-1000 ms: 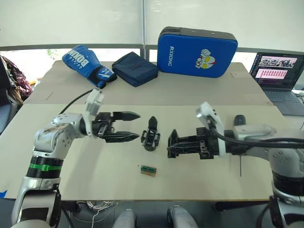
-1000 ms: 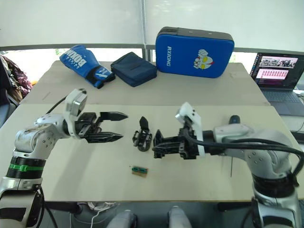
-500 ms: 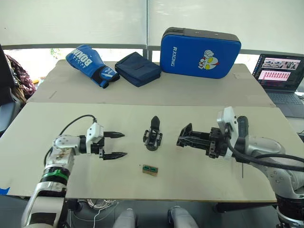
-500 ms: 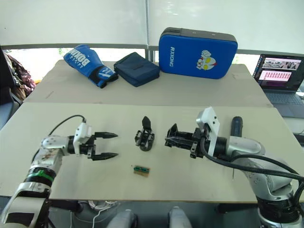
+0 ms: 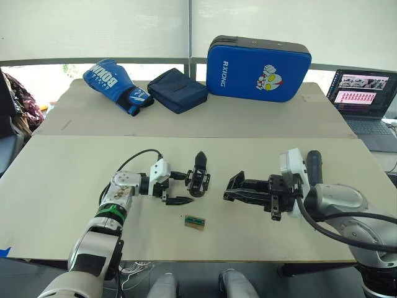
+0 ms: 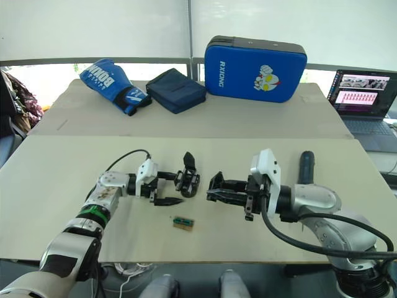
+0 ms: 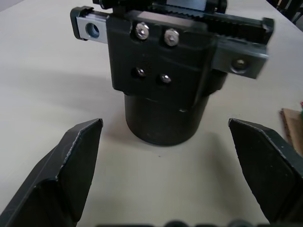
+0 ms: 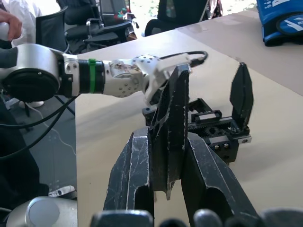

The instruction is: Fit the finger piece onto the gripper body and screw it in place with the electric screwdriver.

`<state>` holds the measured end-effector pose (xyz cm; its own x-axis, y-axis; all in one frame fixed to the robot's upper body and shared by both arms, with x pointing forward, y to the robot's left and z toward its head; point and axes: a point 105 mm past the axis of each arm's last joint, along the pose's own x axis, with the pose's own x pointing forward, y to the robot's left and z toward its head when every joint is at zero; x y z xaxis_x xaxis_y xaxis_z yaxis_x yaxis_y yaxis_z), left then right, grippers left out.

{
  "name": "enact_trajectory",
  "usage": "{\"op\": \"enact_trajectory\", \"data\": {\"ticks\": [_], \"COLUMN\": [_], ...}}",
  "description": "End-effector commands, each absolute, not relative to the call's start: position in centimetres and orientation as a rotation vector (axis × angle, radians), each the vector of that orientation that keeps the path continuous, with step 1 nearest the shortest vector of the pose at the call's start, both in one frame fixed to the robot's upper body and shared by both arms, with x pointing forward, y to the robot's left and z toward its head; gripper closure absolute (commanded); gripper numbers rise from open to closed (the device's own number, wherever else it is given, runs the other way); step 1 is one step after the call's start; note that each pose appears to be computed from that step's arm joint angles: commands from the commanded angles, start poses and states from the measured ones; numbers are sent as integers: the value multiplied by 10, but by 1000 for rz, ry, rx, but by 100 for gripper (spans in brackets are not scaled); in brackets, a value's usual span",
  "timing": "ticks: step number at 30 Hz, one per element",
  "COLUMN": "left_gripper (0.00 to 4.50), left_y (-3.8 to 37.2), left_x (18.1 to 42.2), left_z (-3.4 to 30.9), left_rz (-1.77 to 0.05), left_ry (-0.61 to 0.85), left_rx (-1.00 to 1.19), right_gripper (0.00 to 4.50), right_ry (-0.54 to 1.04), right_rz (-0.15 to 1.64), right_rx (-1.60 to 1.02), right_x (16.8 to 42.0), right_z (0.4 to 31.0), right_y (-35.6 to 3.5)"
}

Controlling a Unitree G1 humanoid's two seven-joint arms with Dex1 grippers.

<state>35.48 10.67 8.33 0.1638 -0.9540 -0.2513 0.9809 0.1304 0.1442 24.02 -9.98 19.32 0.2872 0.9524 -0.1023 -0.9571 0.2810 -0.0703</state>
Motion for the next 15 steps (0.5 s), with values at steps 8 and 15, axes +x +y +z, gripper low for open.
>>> {"op": "enact_trajectory", "data": {"ticks": [8,15], "left_gripper": [0,54], "left_y": [93,86], "left_x": [360,360], "left_z": [87,88], "left_rz": [-1432,-1444], "left_ry": [101,95], "left_rx": [335,318], "right_gripper": [409,409], "right_ry": [11,19], "right_rz": [1319,1316], "right_rx": [-155,-156], "right_x": [231,230], "right_z": [198,196], "right_y": [-94,-95]}}
